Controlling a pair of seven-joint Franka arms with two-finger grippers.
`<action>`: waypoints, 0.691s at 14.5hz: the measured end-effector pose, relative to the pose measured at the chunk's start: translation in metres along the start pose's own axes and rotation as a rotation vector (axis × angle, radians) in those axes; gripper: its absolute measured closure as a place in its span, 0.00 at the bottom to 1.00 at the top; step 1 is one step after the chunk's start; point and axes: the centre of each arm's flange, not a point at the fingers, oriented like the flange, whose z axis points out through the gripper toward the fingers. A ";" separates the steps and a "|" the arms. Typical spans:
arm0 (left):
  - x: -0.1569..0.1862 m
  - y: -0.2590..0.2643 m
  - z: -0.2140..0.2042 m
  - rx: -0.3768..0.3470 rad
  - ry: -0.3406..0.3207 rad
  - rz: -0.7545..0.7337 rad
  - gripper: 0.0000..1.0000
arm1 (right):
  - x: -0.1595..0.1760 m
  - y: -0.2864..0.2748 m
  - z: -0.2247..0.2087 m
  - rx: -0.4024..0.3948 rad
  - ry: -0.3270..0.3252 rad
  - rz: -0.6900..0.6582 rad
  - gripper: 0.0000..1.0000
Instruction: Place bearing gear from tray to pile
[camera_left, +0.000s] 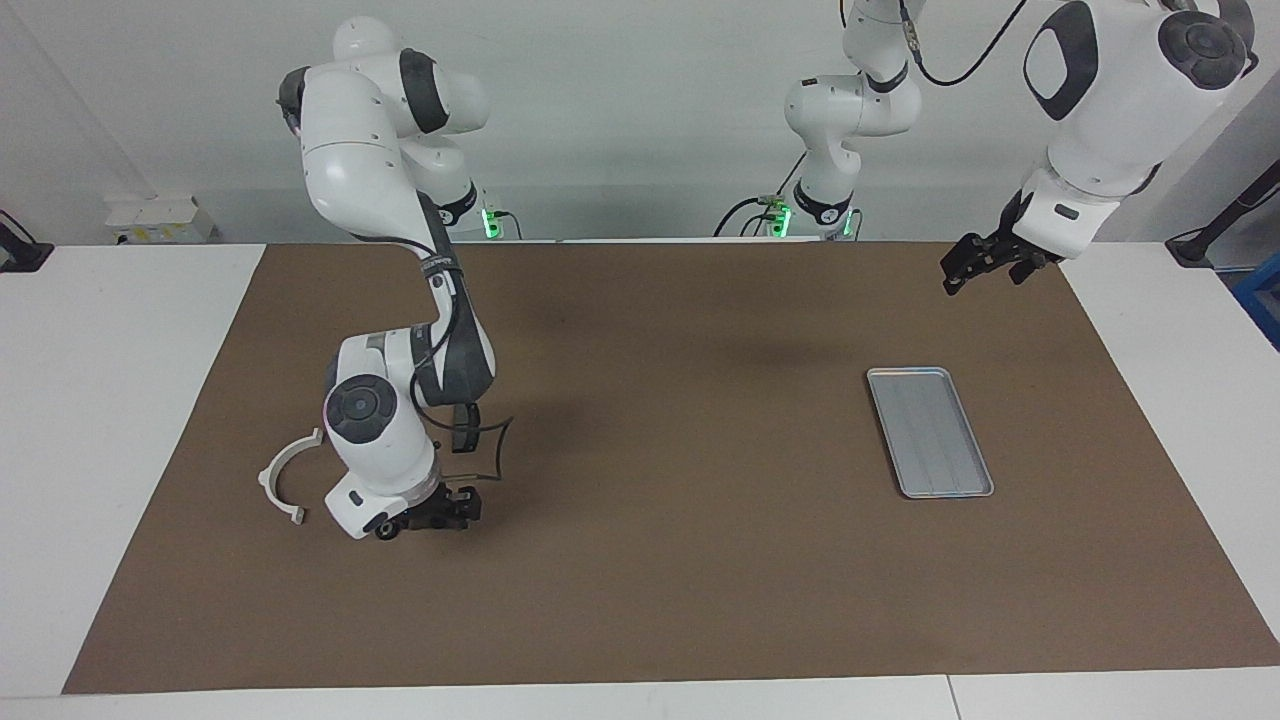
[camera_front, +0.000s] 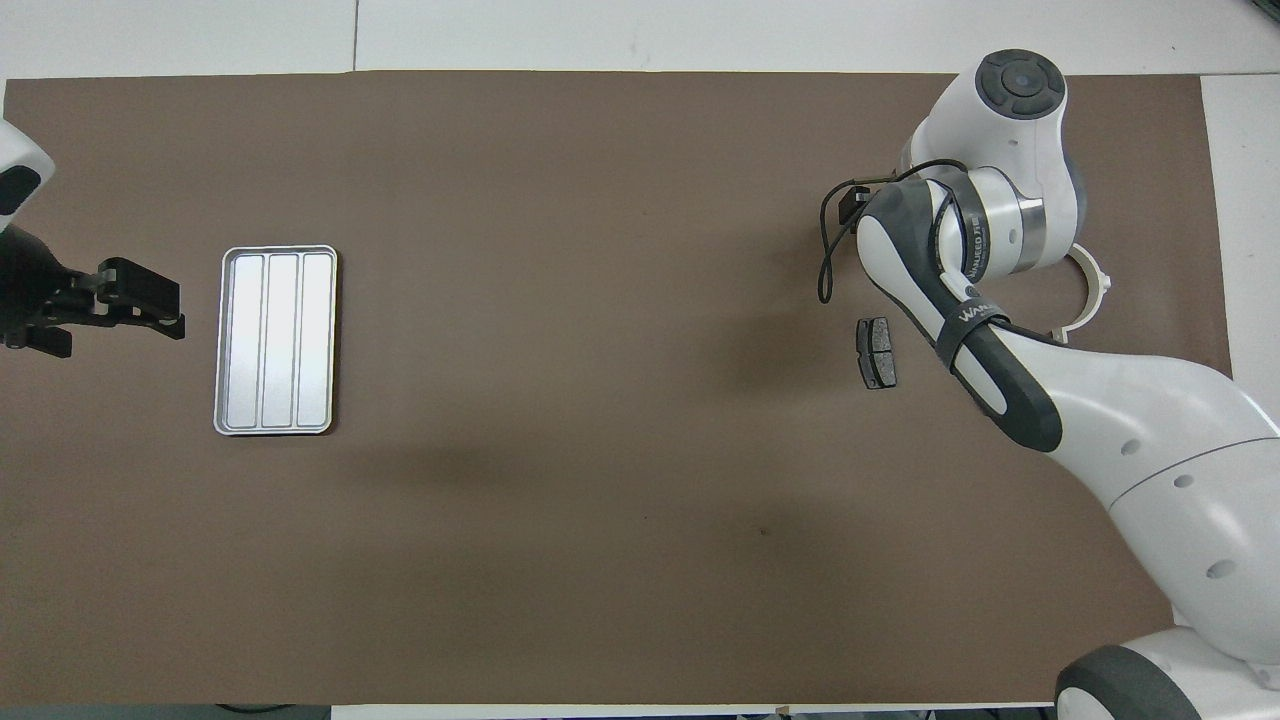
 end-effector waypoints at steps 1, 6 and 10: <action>0.000 0.000 0.000 0.000 0.000 0.000 0.00 | 0.000 0.001 0.000 0.000 0.001 0.001 0.00; 0.000 0.000 0.000 0.000 0.000 0.000 0.00 | 0.002 0.004 -0.020 0.000 0.031 0.005 0.00; 0.000 0.000 0.000 0.000 0.000 0.000 0.00 | -0.009 0.019 -0.094 -0.012 0.051 0.022 0.00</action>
